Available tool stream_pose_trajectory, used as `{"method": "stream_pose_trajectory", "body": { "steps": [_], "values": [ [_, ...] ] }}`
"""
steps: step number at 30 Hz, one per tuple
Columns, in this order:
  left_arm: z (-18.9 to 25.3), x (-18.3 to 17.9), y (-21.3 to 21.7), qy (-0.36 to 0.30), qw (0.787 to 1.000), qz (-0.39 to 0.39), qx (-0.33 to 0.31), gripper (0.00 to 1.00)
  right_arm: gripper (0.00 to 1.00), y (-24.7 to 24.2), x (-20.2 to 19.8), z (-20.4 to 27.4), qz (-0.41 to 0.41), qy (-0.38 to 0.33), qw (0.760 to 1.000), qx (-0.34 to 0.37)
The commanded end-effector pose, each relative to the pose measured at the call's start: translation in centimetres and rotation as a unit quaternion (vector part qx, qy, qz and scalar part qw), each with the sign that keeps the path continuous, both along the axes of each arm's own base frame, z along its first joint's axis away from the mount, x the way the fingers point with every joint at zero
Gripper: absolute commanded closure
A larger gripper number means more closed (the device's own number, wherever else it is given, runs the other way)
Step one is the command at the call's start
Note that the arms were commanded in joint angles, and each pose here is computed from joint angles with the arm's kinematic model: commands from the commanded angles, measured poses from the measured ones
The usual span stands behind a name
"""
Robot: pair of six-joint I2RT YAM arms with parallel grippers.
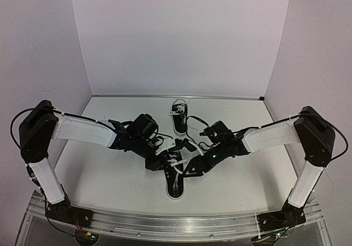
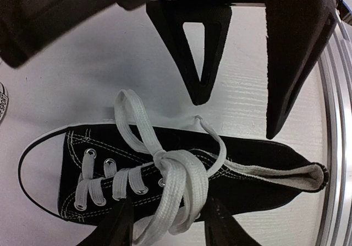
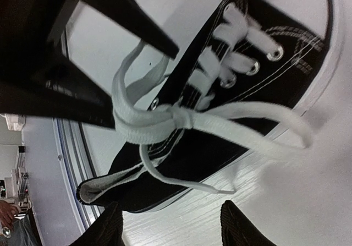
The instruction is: Tie the shoes
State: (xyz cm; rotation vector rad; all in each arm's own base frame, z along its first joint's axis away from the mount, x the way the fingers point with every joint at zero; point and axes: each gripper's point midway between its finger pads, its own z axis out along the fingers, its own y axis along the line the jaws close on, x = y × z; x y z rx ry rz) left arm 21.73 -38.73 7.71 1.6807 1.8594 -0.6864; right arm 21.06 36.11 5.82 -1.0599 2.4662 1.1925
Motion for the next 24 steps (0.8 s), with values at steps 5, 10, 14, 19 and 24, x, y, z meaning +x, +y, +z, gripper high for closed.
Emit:
{"method": "stream_pose_trajectory", "body": {
  "steps": [5,10,14,19,24],
  "values": [
    [2.0,1.0,-1.2,-0.005,0.999,-0.012,-0.039,0.67,0.42,1.4,0.9,1.4,0.013,-0.054,0.997,0.052],
    [1.6,1.0,-1.0,0.000,0.999,-0.010,-0.038,0.70,0.39,1.9,1.4,1.0,0.019,-0.064,0.996,0.056],
    [1.5,1.2,-0.8,0.001,0.999,-0.008,-0.037,0.74,0.39,2.2,0.9,0.7,0.036,-0.062,0.996,0.061],
    [1.2,1.4,-0.7,0.004,0.999,-0.006,-0.038,0.77,0.39,2.5,0.4,-0.8,0.049,-0.050,0.996,0.055],
    [1.1,1.6,-0.6,0.006,0.999,-0.003,-0.037,0.82,0.45,2.8,0.1,-1.3,0.057,-0.044,0.996,0.058]
  ]
}}
